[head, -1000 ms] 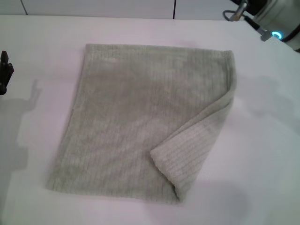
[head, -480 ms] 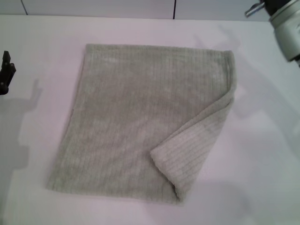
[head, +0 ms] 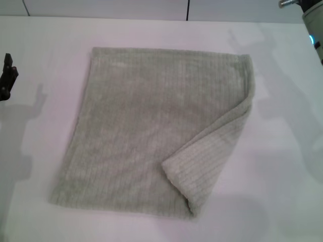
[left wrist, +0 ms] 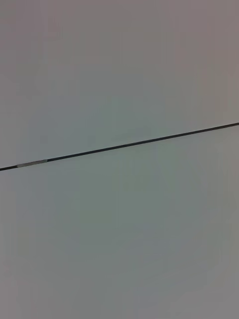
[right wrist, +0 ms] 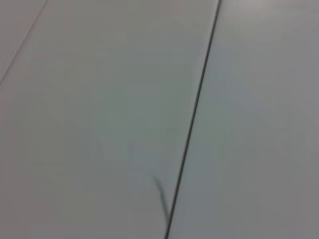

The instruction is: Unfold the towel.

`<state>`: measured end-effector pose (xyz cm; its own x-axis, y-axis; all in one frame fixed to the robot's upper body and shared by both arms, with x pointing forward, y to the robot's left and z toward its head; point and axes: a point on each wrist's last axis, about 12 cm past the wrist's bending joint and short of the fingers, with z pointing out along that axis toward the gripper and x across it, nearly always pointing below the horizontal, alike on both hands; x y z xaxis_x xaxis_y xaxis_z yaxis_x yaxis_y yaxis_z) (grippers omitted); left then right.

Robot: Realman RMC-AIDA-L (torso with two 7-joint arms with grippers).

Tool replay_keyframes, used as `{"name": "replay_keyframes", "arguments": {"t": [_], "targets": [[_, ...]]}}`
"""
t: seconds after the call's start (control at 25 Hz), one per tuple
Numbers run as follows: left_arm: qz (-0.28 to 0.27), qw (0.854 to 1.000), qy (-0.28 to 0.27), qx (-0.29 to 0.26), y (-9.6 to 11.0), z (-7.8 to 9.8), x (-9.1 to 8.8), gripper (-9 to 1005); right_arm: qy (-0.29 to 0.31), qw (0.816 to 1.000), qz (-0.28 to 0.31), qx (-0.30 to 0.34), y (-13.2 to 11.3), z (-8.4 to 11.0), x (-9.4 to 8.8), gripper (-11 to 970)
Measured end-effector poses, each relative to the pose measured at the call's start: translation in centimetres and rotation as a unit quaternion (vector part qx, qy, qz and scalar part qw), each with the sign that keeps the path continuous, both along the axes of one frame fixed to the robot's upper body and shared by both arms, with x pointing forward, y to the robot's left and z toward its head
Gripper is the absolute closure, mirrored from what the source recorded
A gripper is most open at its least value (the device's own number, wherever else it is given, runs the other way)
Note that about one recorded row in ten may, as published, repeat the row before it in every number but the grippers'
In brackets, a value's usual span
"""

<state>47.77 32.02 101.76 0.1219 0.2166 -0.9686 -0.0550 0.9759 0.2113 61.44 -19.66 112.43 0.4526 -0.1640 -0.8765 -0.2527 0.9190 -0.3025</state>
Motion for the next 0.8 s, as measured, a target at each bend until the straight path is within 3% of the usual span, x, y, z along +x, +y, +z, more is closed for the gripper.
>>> {"name": "replay_keyframes", "arguments": {"t": [0.04,0.08,0.12,0.2,0.36,0.56,0.72,0.8], "targets": [[0.0,1.0,0.0,0.0,0.0,0.0,0.0,137,0.0,1.0,0.0,0.0,0.0,0.0,0.0,156],[0.0,1.0,0.0,0.0,0.0,0.0,0.0,137,-0.009,1.0,0.003,-0.028,0.2,-0.2,-0.2,156],[-0.001,1.0,0.0,0.0,0.0,0.0,0.1,137,-0.043,0.994,0.01,-0.098,0.9,-0.7,-1.0,156],[-0.001,1.0,0.0,0.0,0.0,0.0,0.1,137,-0.075,0.988,0.018,-0.136,1.4,-1.0,-2.0,156],[-0.001,1.0,0.001,0.001,0.0,0.0,0.2,137,-0.117,0.982,0.038,-0.146,1.7,-1.2,-3.6,156],[-0.001,1.0,0.001,0.002,0.1,0.1,0.2,136,-0.146,0.985,0.067,-0.064,1.0,-0.5,-5.3,156],[-0.001,1.0,0.0,0.002,0.1,0.1,0.1,136,-0.098,0.986,0.123,0.053,0.9,0.0,-5.5,155],[0.0,1.0,0.0,0.0,0.0,0.0,0.1,136,-0.093,0.986,0.126,0.06,0.9,0.0,-5.4,155]]}}
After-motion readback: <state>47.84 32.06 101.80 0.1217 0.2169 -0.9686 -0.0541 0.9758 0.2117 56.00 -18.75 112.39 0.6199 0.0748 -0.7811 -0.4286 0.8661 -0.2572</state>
